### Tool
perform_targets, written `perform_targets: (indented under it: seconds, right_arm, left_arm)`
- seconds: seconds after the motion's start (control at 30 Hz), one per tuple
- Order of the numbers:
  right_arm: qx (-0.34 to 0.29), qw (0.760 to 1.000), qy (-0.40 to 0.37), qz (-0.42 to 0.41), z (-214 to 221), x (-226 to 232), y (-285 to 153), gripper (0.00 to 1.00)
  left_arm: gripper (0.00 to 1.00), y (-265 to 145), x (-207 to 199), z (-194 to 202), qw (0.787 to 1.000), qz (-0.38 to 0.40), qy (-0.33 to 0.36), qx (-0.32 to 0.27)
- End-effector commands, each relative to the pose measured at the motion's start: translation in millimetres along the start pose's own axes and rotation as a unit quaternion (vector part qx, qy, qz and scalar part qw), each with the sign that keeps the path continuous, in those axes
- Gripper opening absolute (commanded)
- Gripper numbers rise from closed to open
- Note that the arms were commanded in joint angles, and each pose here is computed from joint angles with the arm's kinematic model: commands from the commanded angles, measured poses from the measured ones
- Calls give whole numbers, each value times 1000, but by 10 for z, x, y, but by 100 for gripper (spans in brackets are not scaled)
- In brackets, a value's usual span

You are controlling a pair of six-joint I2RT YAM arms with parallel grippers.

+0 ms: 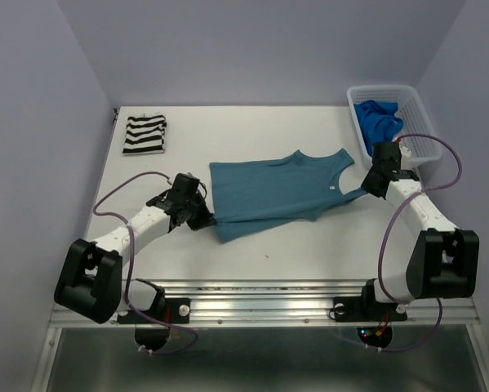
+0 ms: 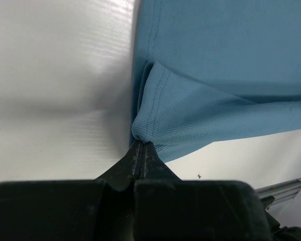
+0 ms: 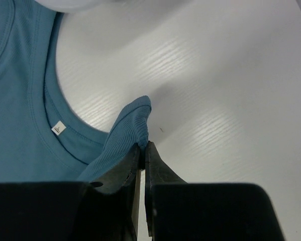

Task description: Fold and stack the tank tops

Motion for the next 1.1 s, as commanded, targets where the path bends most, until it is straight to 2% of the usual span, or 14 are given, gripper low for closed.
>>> perform_targets:
  seconds: [0.0, 0.43, 0.8, 1.07]
  right_arm:
    - [-62, 998, 25, -6, -449, 93, 6, 1]
    - [-40, 999, 11, 27, -451, 124, 296, 1]
    - [-22, 998, 9, 57, -303, -49, 347, 1]
    - [-15, 997, 13, 72, -294, -144, 381, 1]
  left_arm:
    - [0, -22, -89, -208, 999, -8, 22, -31]
    - [0, 68, -273, -561, 997, -21, 59, -51]
    - [0, 384, -468, -798, 992, -24, 118, -49]
    - [0, 538, -563, -894, 990, -21, 130, -47]
Point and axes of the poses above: each gripper's point midway between its finger pads, its own y axis out along the fingers, its own x axis along the line the jaws close on, z = x × y, the point moved 1 cm from there along -y, back along the fingers, and after that the axes turned 7 degrees about -y, right-handed, at the moved point
